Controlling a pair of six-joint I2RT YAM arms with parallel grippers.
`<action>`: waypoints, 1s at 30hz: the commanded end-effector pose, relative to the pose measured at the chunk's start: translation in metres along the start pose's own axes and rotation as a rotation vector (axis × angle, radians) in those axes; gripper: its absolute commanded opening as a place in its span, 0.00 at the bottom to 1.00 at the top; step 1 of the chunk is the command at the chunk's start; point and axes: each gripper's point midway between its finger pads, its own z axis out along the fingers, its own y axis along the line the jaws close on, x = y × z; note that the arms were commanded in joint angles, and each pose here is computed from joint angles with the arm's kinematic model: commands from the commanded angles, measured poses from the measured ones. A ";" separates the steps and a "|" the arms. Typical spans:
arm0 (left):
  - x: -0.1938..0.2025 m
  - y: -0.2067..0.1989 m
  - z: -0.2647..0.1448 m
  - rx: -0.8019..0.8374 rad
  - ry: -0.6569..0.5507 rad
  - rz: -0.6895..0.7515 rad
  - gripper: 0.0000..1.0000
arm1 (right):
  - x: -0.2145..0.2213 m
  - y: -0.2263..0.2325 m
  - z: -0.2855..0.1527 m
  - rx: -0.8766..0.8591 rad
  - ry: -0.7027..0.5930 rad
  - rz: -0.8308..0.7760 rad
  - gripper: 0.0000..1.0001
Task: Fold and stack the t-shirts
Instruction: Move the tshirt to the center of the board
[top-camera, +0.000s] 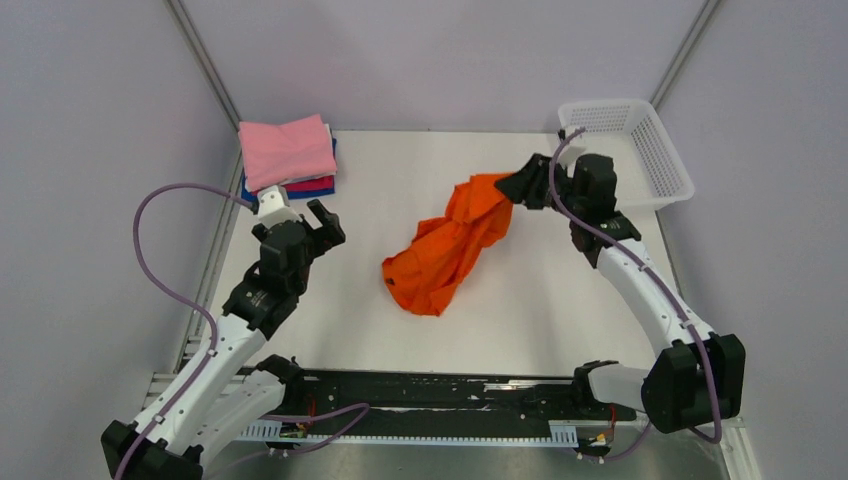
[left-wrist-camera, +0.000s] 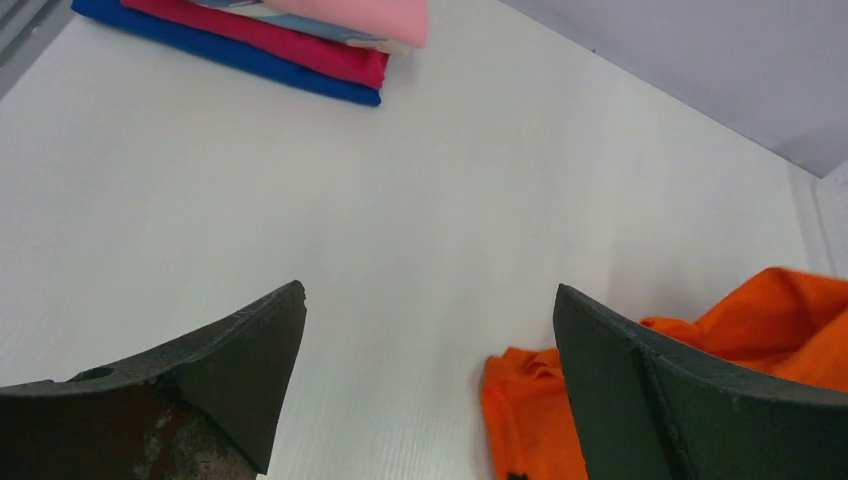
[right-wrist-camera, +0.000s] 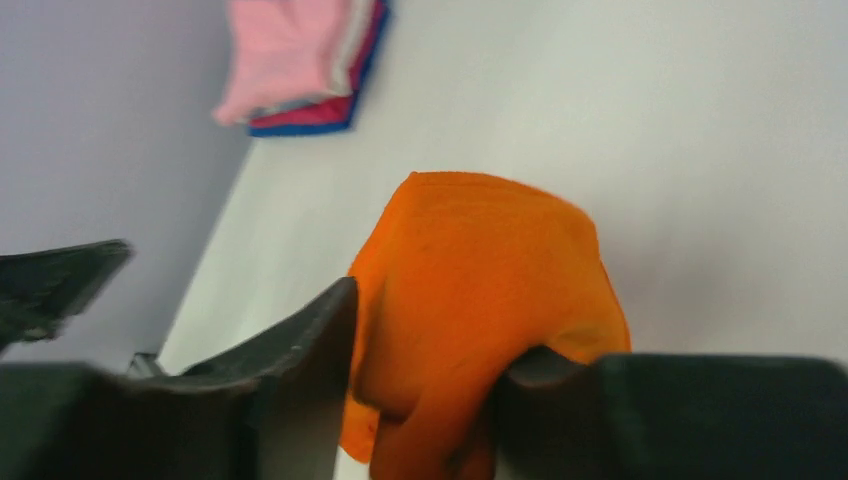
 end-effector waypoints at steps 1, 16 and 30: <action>0.007 -0.004 0.008 -0.011 0.024 -0.029 1.00 | 0.053 -0.119 -0.044 0.424 -0.051 0.254 0.63; 0.121 -0.043 0.023 0.164 0.514 0.043 1.00 | 0.060 -0.077 -0.088 0.378 -0.043 0.006 1.00; 0.213 -0.097 0.064 0.398 0.781 0.017 0.85 | 0.111 -0.126 -0.071 0.630 0.098 0.051 1.00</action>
